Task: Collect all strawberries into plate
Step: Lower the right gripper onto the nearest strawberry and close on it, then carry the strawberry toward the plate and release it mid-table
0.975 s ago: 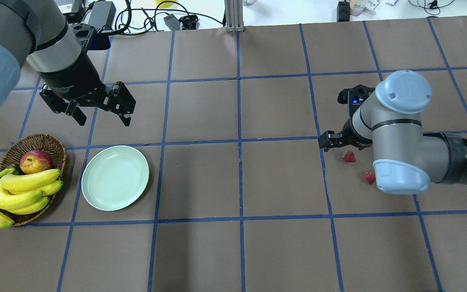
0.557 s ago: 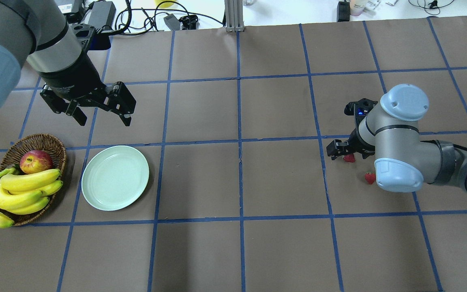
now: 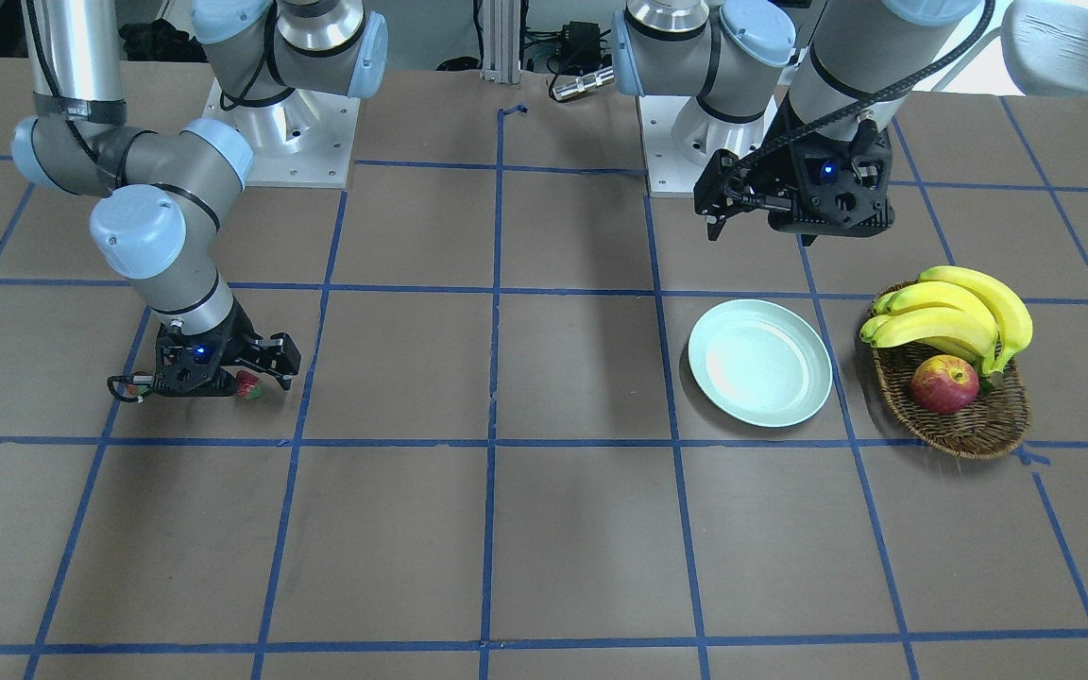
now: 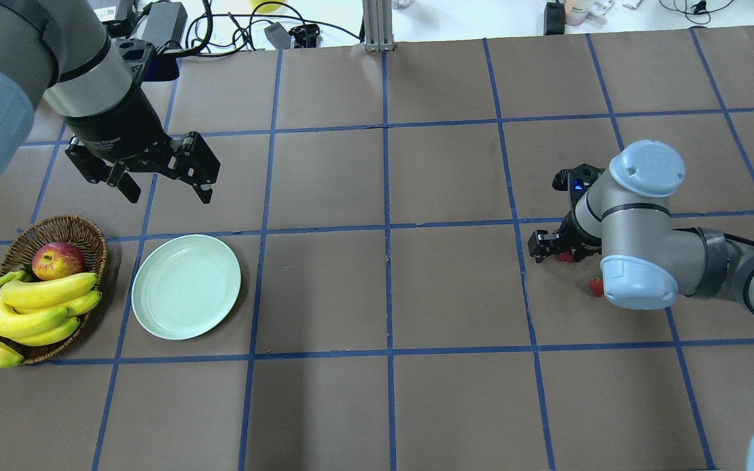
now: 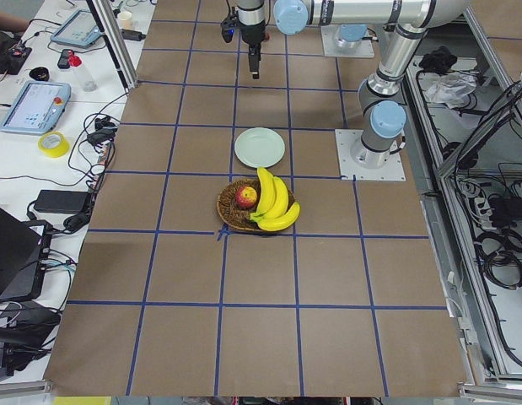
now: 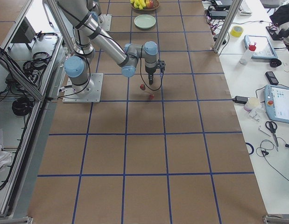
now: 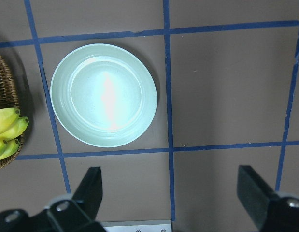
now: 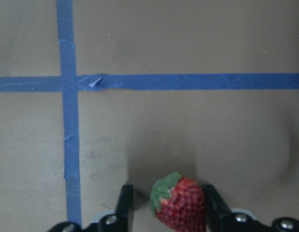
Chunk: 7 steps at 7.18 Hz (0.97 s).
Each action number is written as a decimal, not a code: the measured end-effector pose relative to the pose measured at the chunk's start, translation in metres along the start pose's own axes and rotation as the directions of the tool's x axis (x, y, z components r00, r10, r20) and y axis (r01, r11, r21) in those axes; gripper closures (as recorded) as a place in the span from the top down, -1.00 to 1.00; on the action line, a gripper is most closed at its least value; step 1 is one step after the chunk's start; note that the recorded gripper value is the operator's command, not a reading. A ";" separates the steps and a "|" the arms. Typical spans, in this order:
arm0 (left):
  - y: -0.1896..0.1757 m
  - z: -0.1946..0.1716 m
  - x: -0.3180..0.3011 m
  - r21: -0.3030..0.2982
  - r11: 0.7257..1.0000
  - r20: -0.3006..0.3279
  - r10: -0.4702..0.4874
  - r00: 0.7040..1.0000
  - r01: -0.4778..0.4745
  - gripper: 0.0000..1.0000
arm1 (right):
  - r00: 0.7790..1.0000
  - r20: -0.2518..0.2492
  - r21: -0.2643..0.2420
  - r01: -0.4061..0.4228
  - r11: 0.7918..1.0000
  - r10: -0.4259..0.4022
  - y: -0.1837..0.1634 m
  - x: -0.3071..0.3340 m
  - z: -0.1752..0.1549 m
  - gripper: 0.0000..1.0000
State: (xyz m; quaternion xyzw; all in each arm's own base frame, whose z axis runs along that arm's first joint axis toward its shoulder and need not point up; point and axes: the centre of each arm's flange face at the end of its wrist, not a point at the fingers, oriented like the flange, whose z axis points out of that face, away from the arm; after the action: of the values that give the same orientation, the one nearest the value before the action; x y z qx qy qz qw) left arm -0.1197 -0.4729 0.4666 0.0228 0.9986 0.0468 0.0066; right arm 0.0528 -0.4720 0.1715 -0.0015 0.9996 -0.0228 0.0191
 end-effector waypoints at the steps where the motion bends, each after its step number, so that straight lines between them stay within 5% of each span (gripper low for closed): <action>1: 0.000 0.000 0.000 0.000 1.000 0.000 0.001 1.000 -0.001 1.00 | 1.000 0.000 0.001 -0.004 1.000 0.004 -0.001 0.000 -0.001 -0.62; 4: 0.000 0.000 0.000 0.000 1.000 0.000 0.001 1.000 -0.001 1.00 | 0.990 0.025 0.036 -0.142 0.989 0.141 -0.008 -0.061 -0.018 -0.60; 7: 0.000 0.000 0.000 0.000 1.000 0.000 0.001 1.000 -0.001 1.00 | 0.958 0.058 0.012 -0.281 0.960 0.279 -0.001 -0.178 -0.035 -0.60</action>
State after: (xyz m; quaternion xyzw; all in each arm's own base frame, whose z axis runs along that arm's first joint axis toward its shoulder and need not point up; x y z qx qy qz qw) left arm -0.1202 -0.4728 0.4666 0.0233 0.9986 0.0468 0.0065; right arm 0.2293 -0.4710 0.2130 0.1395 0.9885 -0.0299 0.0499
